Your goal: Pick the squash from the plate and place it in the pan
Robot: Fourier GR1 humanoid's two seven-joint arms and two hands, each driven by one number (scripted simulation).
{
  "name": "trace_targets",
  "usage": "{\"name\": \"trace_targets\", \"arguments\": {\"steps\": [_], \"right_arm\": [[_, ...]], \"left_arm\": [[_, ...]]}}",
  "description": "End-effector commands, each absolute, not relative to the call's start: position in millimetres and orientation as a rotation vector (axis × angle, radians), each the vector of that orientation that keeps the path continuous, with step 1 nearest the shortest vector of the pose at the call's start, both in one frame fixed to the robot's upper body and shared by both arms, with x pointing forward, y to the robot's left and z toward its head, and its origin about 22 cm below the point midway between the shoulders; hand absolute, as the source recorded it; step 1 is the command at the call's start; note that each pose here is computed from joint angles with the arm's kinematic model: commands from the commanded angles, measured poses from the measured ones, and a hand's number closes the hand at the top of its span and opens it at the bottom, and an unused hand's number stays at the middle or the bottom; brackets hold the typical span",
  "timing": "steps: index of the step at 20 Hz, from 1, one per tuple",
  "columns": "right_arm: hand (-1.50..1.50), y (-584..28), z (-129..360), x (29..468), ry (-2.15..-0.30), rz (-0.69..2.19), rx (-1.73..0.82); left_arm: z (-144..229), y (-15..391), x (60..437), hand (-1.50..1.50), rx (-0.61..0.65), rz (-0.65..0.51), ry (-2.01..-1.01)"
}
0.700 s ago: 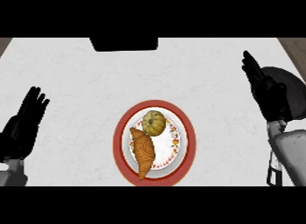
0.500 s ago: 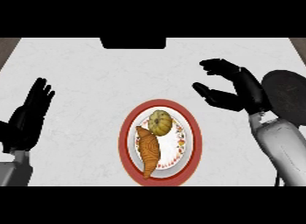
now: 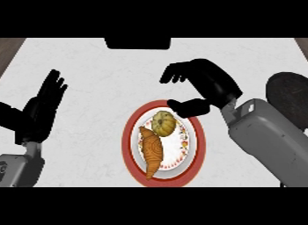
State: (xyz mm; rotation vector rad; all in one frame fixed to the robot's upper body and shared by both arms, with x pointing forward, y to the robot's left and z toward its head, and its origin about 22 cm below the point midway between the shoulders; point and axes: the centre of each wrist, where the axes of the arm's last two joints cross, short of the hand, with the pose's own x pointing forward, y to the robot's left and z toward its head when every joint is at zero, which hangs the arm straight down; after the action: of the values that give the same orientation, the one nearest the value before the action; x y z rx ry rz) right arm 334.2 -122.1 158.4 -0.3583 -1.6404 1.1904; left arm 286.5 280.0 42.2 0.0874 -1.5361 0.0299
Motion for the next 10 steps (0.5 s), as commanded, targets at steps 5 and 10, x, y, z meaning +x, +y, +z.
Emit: {"name": "trace_targets", "arguments": {"steps": [5,10], "right_arm": [[-1.50,-105,211,329,-1.506,1.584,-0.538],[-1.50,-43,235,337,-1.434,1.693,-0.540]], "left_arm": [[59,274,284,0.00,0.095,0.023,-1.524],[75,265,285,0.00,0.086,0.037,-1.515]]}}
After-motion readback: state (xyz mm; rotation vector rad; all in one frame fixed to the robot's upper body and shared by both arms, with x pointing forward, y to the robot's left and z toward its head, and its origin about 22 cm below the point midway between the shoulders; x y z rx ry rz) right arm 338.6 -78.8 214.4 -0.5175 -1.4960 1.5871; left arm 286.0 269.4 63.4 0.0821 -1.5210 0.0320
